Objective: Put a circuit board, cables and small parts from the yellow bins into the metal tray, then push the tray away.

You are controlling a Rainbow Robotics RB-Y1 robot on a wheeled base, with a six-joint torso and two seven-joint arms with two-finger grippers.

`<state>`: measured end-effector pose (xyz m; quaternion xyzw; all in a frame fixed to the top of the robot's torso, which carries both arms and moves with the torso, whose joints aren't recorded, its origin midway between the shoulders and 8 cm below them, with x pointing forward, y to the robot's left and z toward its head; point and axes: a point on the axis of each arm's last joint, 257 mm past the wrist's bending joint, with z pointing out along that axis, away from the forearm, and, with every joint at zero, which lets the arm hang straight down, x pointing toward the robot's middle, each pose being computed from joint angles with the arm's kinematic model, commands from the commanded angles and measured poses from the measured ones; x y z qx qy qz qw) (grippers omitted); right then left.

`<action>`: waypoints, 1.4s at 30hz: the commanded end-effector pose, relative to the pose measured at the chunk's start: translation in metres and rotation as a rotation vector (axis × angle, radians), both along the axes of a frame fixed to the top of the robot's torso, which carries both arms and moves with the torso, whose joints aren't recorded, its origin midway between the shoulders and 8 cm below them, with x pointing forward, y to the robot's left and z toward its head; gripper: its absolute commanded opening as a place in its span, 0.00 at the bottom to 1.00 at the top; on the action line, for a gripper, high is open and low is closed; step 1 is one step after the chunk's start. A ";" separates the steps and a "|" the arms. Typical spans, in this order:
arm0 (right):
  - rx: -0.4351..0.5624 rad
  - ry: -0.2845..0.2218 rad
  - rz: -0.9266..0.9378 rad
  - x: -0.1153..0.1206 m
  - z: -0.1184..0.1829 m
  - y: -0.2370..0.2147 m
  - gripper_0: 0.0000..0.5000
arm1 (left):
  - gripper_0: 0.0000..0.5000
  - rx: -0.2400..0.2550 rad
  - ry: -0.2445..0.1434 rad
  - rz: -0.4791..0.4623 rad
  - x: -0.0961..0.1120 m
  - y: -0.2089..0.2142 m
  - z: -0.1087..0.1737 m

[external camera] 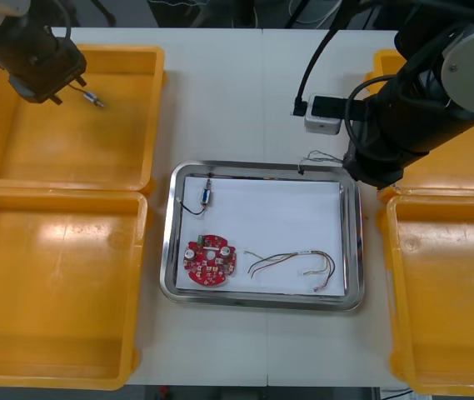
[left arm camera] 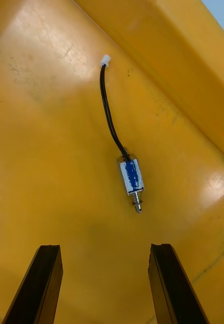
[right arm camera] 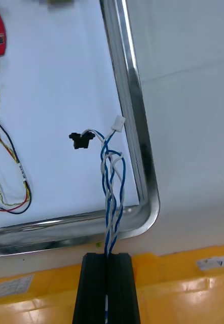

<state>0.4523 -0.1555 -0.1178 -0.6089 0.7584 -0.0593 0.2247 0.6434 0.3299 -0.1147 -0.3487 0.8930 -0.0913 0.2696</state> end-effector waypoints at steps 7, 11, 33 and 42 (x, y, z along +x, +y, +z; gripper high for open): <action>-0.090 -0.052 0.213 -0.006 -0.037 0.049 0.00 | 1.00 0.088 -0.074 -0.057 0.031 -0.021 0.021; -0.140 -0.065 0.249 -0.009 -0.055 0.064 0.00 | 1.00 0.097 -0.093 -0.052 0.039 -0.021 0.015; -0.113 -0.045 0.189 0.013 -0.117 0.076 0.00 | 1.00 0.142 -0.143 -0.060 0.059 -0.034 0.008; -0.077 -0.059 0.193 0.012 -0.135 0.086 0.00 | 1.00 0.168 -0.168 -0.063 0.064 -0.027 0.002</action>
